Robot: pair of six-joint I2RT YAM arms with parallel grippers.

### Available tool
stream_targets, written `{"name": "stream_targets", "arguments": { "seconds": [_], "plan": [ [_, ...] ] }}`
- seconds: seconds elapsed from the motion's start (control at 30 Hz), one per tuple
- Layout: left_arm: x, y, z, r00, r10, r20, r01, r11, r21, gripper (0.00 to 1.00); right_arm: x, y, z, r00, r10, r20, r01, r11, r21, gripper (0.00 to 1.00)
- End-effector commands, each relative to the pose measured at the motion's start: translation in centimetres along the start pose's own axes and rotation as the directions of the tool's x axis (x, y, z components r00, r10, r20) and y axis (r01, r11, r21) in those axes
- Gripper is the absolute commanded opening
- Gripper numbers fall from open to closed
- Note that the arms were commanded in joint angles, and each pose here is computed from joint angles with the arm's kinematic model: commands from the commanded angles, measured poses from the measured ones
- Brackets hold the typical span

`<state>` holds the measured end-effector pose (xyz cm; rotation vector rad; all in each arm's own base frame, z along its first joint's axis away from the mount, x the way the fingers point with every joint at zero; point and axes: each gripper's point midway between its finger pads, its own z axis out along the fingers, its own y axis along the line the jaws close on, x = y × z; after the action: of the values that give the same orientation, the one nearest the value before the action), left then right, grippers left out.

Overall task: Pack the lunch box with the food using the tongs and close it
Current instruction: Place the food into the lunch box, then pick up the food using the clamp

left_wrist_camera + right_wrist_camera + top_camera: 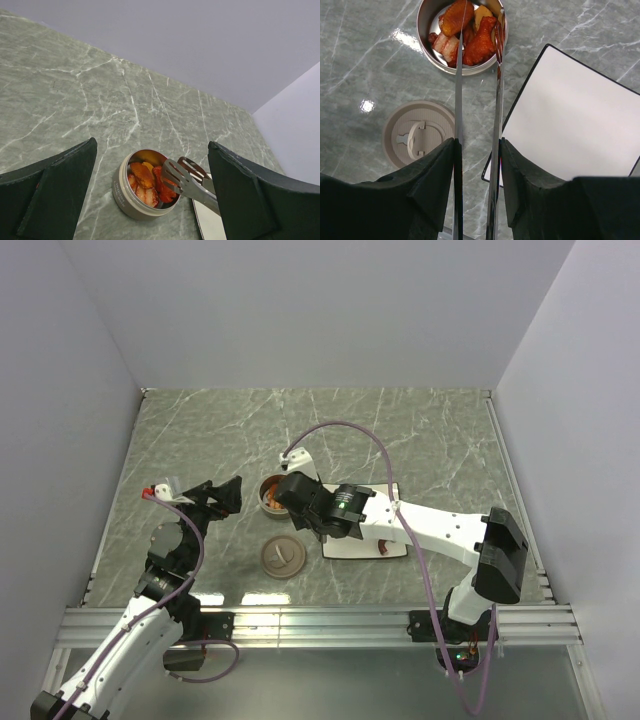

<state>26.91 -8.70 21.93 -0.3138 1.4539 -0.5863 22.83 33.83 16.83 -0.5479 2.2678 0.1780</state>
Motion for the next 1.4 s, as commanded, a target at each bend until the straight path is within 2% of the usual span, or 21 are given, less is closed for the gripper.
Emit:
{"name": "stream_targets", "arguments": {
  "seconds": [0.0, 0.27, 0.47, 0.63, 0.67, 0.7, 0.93, 1.0, 1.37],
  "plan": [
    [0.0, -0.4, 0.0, 1.000, -0.018, 0.004, 0.018, 1.000, 0.016, 1.00, -3.3, -0.2, -1.4, 0.994, 0.055, 0.093, -0.054, 0.998, -0.011, 0.48],
    [0.1, -0.3, 0.1, 1.000, -0.017, 0.000, 0.017, 1.000, 0.014, 0.99, -3.6, -3.0, -4.4, 0.980, 0.121, 0.160, -0.125, 0.992, 0.017, 0.48],
    [0.0, -0.4, 0.0, 1.000, -0.017, 0.002, 0.017, 1.000, 0.017, 1.00, -1.4, -5.5, -6.2, 0.975, 0.157, 0.158, -0.169, 0.984, 0.064, 0.48],
    [0.0, -0.5, 0.0, 1.000, -0.018, 0.001, 0.018, 1.000, 0.020, 0.99, 2.6, -6.8, -7.6, 0.978, 0.168, 0.119, -0.181, 0.978, 0.104, 0.48],
    [-0.1, -0.5, 0.0, 1.000, -0.018, 0.003, 0.018, 1.000, 0.021, 1.00, 3.0, -7.0, -8.3, 0.970, 0.208, 0.126, -0.221, 0.971, 0.096, 0.47],
    [-0.1, -0.4, 0.0, 1.000, -0.018, 0.002, 0.018, 1.000, 0.019, 0.99, 4.8, -7.3, -8.6, 0.978, 0.182, 0.099, -0.193, 0.975, 0.111, 0.48],
    [-0.1, -0.5, 0.0, 1.000, -0.020, 0.004, 0.020, 1.000, 0.019, 0.99, 10.3, -9.0, -11.7, 0.956, 0.289, 0.046, -0.293, 0.948, 0.124, 0.46],
    [-0.1, -0.5, 0.0, 1.000, -0.018, 0.005, 0.018, 1.000, 0.020, 0.99, 12.0, -9.7, -12.2, 0.960, 0.279, 0.019, -0.279, 0.949, 0.146, 0.46],
    [0.0, -0.4, 0.0, 1.000, -0.018, 0.002, 0.018, 1.000, 0.019, 0.99, 16.2, -12.3, -13.6, 0.942, 0.333, -0.047, -0.314, 0.922, 0.226, 0.45]
  ]
}}
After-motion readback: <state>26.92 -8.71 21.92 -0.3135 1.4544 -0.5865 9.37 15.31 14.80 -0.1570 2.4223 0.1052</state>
